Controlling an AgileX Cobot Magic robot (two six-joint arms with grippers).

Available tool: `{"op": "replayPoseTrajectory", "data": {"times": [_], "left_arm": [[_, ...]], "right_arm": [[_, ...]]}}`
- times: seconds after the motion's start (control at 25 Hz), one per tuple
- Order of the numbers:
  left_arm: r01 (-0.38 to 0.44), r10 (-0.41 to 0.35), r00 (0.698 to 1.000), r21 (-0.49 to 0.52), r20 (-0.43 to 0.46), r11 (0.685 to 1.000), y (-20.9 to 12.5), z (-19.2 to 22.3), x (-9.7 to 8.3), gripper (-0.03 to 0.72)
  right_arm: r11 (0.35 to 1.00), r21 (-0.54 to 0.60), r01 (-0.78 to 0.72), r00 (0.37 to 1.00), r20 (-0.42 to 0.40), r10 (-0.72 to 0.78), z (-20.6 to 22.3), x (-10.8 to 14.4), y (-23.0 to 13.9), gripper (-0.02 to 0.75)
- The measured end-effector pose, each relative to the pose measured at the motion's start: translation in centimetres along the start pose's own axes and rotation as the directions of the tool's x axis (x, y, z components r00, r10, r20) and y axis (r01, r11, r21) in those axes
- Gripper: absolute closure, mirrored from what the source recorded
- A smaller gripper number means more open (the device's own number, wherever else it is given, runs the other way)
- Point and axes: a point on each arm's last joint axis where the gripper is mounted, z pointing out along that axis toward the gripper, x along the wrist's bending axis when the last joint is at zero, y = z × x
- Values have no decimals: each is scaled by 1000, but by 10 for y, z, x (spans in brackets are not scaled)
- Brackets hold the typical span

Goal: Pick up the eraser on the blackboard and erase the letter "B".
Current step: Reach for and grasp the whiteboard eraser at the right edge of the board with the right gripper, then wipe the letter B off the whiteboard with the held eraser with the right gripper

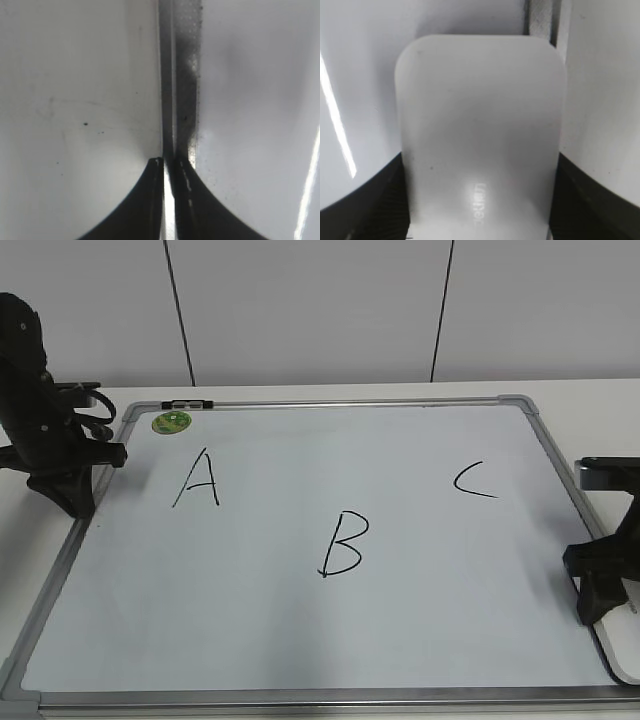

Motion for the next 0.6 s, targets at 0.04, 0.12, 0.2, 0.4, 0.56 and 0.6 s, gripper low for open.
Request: {"op": "replayPoseTrajectory", "data": {"times": [0.04,0.12,0.2,0.4,0.56,0.6], "left_arm": [[0,0,1000,0,0,1000,0,0,0,657],[0,0,1000,0,0,1000,0,0,0,657],[-1,1,1000,0,-2,1000,0,0,0,657],[-1,1,1000,0,-2,1000,0,0,0,657],[-1,1,1000,-1,-2,1000,0,0,0,657],[-1,1,1000,-1,-2,1000,0,0,0,657]], "right_arm": [[1000,3,-6,1000,-6,6,-1,1,0,224],[1000,18,-10,1000,-10,10,-3,1,2,225],[999,38,-9,1000,-9,10,-11,1,7,225],[1000,-3,11,1000,-14,-11,-40,9,31,225],[996,27,89,996,-13,-89,-41,37,49,225],[993,32,111,994,-14,-110,-39,44,53,225]]}}
